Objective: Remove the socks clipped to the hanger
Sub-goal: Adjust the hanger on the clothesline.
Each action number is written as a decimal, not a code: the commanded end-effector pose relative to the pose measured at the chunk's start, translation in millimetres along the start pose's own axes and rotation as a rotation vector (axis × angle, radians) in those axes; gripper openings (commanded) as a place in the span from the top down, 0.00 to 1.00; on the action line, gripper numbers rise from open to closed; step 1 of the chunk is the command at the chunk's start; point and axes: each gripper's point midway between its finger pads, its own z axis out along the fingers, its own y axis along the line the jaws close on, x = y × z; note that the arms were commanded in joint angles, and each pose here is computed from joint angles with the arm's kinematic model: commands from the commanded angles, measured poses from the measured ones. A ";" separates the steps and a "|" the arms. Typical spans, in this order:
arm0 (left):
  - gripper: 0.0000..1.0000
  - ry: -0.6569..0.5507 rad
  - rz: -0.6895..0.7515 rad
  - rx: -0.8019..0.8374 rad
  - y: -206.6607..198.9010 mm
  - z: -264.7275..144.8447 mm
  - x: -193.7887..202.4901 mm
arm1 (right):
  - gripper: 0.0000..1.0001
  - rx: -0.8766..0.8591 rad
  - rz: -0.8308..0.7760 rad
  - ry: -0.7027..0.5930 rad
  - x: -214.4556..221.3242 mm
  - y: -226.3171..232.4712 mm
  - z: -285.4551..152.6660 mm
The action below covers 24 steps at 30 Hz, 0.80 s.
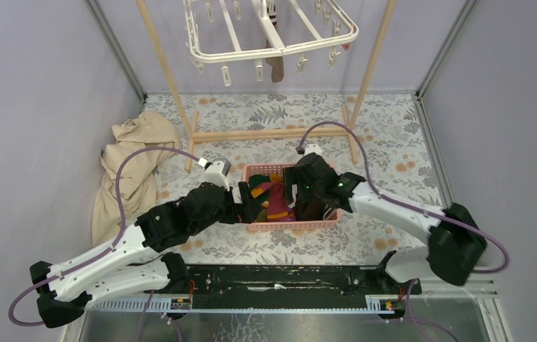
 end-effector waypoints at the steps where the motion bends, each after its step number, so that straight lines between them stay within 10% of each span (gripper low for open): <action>1: 0.01 -0.008 0.028 0.016 1.3 -11.7 -2.7 | 0.08 -0.070 0.008 -0.176 -51.9 14.3 -69.6; 24: 0.01 0.016 0.016 0.107 2.1 -39.4 7.7 | 0.10 -0.140 0.224 -0.478 -90.1 -17.6 -223.2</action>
